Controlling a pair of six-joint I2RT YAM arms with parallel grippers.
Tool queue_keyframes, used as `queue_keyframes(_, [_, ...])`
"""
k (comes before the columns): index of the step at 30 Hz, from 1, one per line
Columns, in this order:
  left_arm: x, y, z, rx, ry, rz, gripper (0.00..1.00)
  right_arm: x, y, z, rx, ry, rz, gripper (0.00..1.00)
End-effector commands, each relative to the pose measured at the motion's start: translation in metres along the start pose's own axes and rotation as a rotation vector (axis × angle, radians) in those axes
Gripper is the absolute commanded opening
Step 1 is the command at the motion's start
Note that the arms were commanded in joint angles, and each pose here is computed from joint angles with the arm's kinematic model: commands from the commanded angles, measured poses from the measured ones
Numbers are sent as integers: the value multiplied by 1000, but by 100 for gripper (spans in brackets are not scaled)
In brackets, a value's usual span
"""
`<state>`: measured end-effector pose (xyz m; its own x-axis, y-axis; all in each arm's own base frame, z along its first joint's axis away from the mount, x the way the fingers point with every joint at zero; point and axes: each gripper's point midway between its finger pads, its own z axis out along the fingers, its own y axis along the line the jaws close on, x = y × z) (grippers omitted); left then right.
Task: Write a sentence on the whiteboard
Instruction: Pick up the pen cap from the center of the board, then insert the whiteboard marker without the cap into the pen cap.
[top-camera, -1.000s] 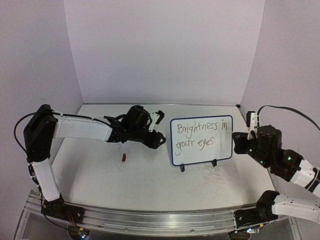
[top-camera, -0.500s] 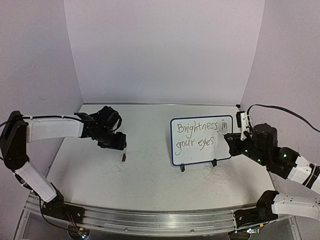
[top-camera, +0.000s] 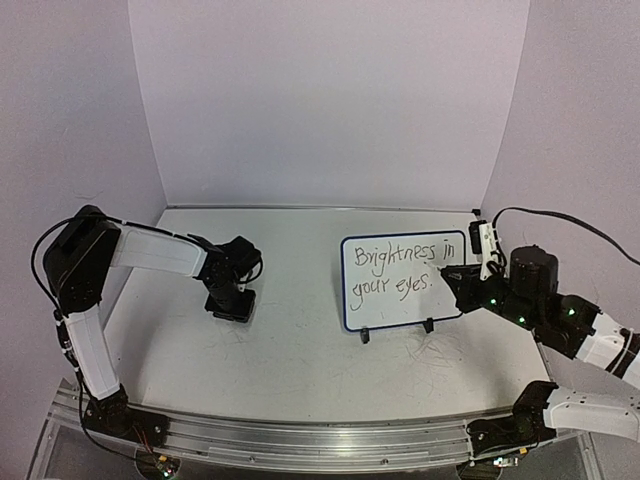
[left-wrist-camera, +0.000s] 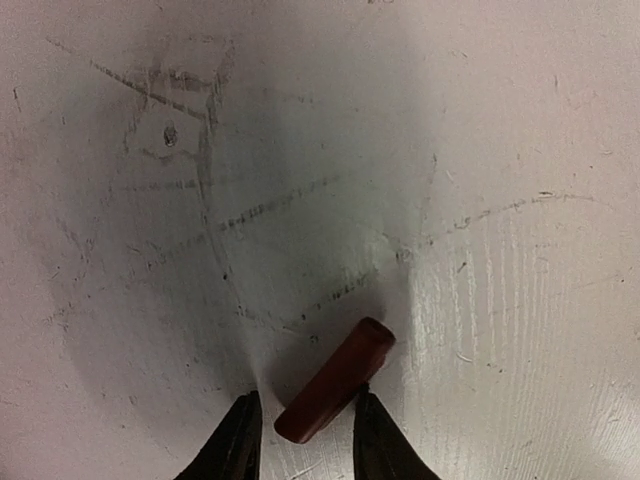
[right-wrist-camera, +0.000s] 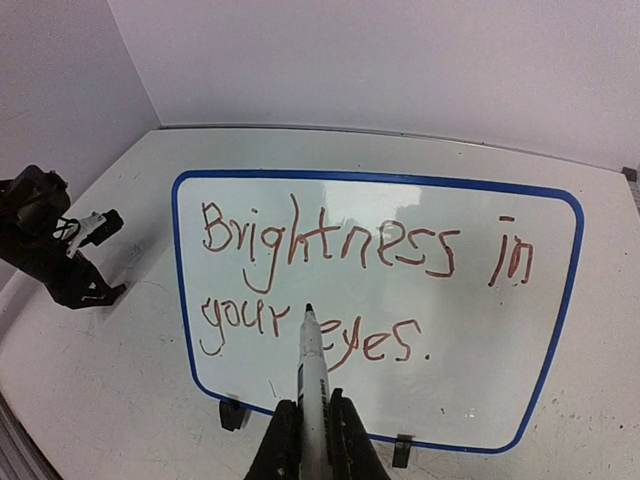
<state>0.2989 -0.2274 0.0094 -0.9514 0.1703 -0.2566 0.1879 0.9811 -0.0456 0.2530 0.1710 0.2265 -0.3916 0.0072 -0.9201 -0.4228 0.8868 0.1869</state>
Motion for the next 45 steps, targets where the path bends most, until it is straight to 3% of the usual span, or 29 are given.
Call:
queue_keyframes(1, [-7, -8, 3, -16, -24, 47, 26, -20, 8, 1, -31, -46, 7, 0])
queue_keyframes(7, [-8, -11, 8, -29, -49, 142, 16, -23, 15, 6, -62, -48, 13, 0])
queue_keyframes(14, [-11, -22, -9, 7, -101, 210, 10, -18, 15, 10, -63, -33, 13, 0])
queue_keyframes(20, [-14, -72, -70, 138, -320, 459, 7, -16, 45, 20, -214, 11, -32, 0])
queue_keyframes(24, [-11, -107, -131, 256, -519, 605, 6, -11, 86, 26, -439, 88, -61, 0])
queue_keyframes(28, [7, -124, -169, 354, -653, 758, 4, -12, 128, 22, -682, 125, -44, 0])
queue_keyframes(31, [23, -134, -189, 396, -726, 854, 3, -15, 145, 19, -771, 136, -20, 0])
queue_keyframes(37, [45, -155, -210, 435, -780, 986, 0, -8, 171, 25, -850, 195, -16, 0])
queue_keyframes(45, [60, -173, -197, 415, -699, 1074, 0, -3, 192, 33, -856, 232, -37, 0])
